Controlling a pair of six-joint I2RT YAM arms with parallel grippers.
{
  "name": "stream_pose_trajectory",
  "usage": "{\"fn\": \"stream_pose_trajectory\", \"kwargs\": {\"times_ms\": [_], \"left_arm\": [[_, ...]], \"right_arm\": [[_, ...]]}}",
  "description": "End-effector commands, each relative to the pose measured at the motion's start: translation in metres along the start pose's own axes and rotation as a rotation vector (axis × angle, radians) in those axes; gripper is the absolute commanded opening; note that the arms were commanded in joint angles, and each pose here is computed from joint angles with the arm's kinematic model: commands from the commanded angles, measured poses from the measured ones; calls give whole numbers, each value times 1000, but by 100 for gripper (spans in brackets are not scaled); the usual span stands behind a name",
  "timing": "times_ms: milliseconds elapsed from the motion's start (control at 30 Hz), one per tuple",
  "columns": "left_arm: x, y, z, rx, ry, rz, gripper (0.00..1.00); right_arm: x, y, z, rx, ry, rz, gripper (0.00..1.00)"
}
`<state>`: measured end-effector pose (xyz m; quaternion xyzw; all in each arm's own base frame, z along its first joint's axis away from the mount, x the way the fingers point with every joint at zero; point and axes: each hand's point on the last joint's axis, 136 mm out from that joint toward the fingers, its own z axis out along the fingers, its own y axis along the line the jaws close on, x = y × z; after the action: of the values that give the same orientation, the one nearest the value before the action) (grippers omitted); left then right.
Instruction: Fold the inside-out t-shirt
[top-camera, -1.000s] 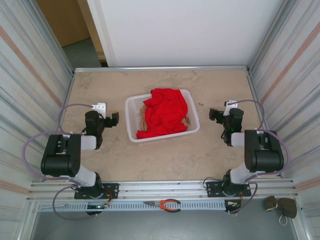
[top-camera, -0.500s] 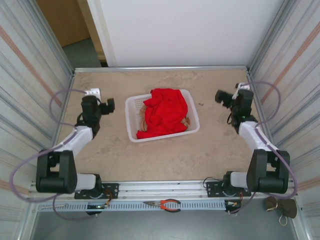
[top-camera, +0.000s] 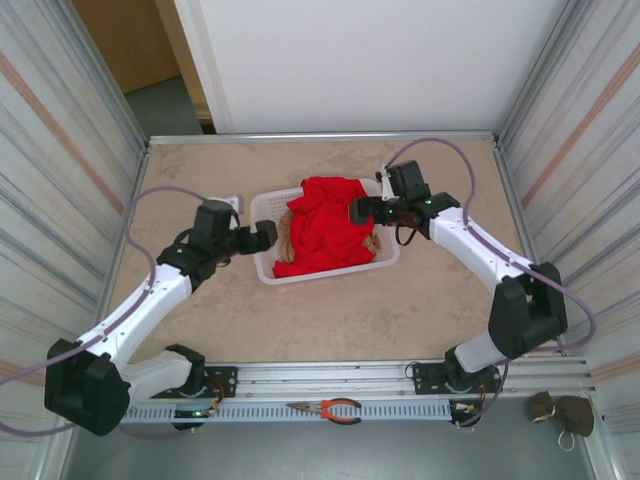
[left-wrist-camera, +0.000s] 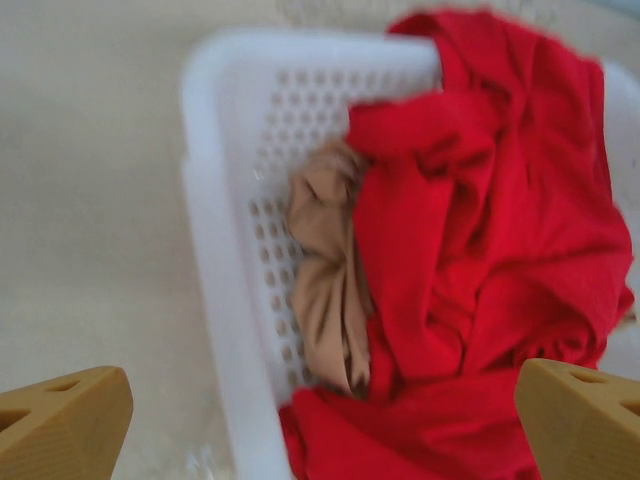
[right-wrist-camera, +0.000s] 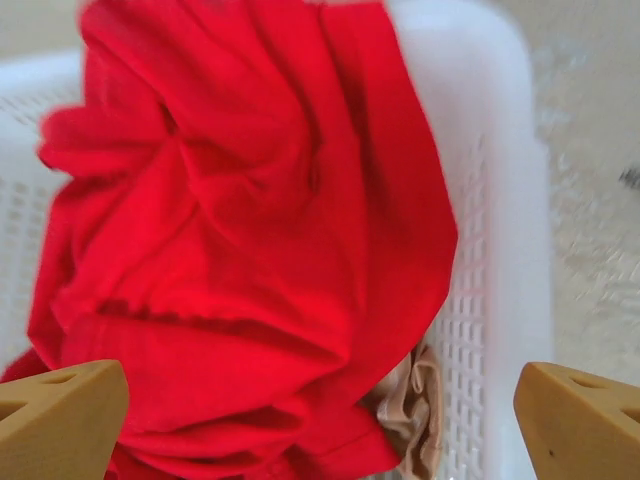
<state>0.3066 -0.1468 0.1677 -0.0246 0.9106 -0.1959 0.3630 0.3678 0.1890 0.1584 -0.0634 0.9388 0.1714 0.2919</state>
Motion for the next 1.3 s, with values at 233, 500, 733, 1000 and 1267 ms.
{"fn": "stream_pose_trajectory", "kwargs": {"times_ms": [233,500,733,1000,1267], "left_arm": [[14,-26,72,18,149,-33,99],[-29,-100,150,137,171,60,99],[-84,-160,200,226,120,106,99],[-143,-150,160,211,24,99,99],[-126,-79,68,140,-54,26,99]], "right_arm": [[21,-76,38,137,149,183,90],[40,-155,-19,259,57,454,85],[31,-136,-100,270,-137,473,87],[35,-24,-117,43,-114,233,85],[108,124,-44,-145,132,-80,84]]}}
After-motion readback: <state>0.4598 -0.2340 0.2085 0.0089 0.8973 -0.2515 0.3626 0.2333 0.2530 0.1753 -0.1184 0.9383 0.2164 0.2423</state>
